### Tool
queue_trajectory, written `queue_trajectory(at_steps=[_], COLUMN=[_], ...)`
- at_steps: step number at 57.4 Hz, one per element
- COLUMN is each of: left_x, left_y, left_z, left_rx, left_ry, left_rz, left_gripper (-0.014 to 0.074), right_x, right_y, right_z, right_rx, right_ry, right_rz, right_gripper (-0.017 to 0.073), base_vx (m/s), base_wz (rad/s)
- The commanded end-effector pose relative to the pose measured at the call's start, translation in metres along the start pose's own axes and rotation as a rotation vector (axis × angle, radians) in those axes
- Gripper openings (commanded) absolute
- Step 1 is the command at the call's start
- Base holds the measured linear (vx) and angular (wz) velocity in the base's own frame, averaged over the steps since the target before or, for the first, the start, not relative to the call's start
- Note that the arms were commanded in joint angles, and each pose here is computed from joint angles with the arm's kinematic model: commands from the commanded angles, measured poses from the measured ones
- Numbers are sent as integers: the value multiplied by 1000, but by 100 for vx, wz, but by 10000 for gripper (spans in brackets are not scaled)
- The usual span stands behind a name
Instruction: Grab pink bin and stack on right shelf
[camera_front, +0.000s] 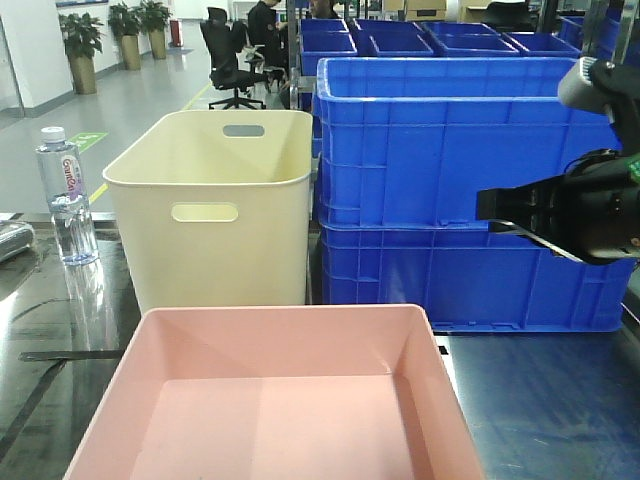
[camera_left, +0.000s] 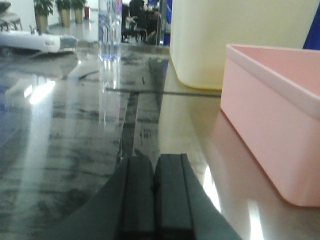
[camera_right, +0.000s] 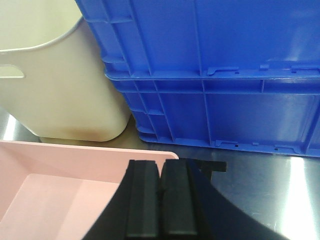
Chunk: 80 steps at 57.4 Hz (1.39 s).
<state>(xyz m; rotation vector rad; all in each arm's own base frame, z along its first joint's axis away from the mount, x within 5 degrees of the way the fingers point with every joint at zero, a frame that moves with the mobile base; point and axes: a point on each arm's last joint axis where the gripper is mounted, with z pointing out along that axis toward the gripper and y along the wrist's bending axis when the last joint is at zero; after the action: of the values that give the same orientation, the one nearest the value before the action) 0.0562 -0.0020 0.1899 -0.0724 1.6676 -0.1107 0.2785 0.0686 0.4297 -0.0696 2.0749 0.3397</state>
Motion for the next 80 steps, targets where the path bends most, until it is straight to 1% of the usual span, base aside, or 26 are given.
queue_trajectory(at_steps=[1,30,31,34,36,38,42,47,48,51,54,55,58,68,75,80], left_x=[-1,-1,-1,-1,-1,-1,-1,-1,-1,-1,-1,-1,-1,-1,-1,-1], left_y=[0,0,0,0,0,0,0,0,0,0,0,0,0,0,0,0], left_z=[1,1,1,1,1,1,1,1,1,1,1,1,1,1,1,1], left_rx=[3,3,3,3,3,3,3,3,3,3,3,3,3,3,3,3], left_ry=[-40,-35,-35,-35,-35,-35,-35,-35,-35,-35,-35,-35,-35,-35,-35,-35], left_rz=[-15,-15,-15,-15,-15,-15,-15,-15,-15,-15,-15,-15,-15,-15,-15,-15], left_gripper=[-8,-8,-8,-8,-8,-8,-8,-8,-8,-8,-8,-8,-8,-8,-8,-8], right_x=[-18,-17,-17,-16,-13,-8,9,44,54,77,105,112,143,240,285,305], right_y=[2,2,1,-3,-6,-10,-21,-36,-40,-45,-52,-52,-56,-67,-74,-77], right_z=[-15,-14,-15,-22,-30,-39,-62,-91,-92,-109,-114,-120,-125,-115,-103,-99], right_rx=[-11,-14,-9,23,38,53,91,170,183,226,263,277,308,315,318,323], right_ry=[-132,-132,-130,-163,-176,-191,-246,-323,-319,-382,-400,-428,-445,-420,-401,-425], right_rz=[-13,-11,-15,-58,-73,-75,-68,-94,-96,-112,-127,-140,-161,-160,-164,-183], right_gripper=[-13,-13,-12,-11,-11,-11,-11,-11,-11,-11,-11,-11,-11,-11,-11,-11], base_vx=[0,0,0,0,0,0,0,0,0,0,0,0,0,0,0,0], base_wz=[0,0,0,0,0,0,0,0,0,0,0,0,0,0,0,0])
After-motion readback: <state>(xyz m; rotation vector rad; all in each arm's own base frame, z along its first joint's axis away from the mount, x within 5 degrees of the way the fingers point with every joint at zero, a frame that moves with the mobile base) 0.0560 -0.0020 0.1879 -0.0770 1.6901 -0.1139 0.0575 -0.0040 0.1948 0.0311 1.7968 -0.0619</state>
